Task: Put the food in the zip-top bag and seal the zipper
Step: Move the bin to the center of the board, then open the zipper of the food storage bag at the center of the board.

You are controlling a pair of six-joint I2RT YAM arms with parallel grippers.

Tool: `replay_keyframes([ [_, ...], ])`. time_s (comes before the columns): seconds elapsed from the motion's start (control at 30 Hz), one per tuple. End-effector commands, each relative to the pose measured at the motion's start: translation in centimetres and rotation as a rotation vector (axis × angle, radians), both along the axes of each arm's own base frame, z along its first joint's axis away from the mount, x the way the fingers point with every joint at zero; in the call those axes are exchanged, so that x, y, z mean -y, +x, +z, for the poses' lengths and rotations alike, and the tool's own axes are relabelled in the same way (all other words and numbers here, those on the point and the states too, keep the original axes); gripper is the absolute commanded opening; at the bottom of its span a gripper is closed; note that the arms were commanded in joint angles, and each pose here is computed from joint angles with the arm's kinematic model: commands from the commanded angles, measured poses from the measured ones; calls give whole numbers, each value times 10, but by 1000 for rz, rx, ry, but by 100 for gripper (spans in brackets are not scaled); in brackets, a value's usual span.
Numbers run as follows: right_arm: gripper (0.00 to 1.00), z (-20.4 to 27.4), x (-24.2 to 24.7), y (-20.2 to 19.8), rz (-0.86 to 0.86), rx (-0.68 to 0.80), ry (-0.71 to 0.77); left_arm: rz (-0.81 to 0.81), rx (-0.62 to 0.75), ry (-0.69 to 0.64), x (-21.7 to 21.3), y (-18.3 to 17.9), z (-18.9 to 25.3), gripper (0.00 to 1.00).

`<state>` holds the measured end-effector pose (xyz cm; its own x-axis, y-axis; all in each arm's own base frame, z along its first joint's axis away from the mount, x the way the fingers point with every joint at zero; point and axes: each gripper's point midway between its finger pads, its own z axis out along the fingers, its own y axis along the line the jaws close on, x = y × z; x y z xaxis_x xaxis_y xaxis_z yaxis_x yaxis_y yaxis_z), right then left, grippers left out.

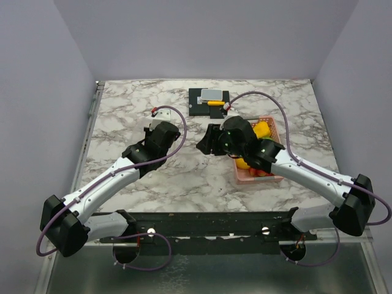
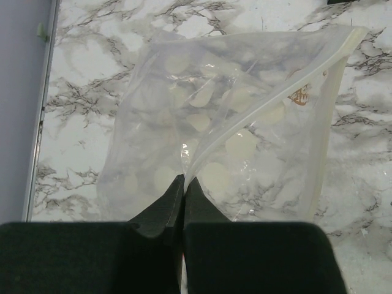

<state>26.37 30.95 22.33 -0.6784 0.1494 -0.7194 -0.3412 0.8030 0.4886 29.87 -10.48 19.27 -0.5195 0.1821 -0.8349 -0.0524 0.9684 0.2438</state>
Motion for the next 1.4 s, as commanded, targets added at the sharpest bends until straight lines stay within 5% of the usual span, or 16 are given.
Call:
replay_keyframes([
  [0.0,57,-5,-36,-8,28,-40,107,-26,-10,-43,9,1,5,0],
  [0.83,64,-62,-124,8,1,-144,178,-69,-31,-84,19,-1,4,0],
  [1.37,46,-88,-138,23,-81,-184,190,-102,-46,-105,26,-2,4,0],
])
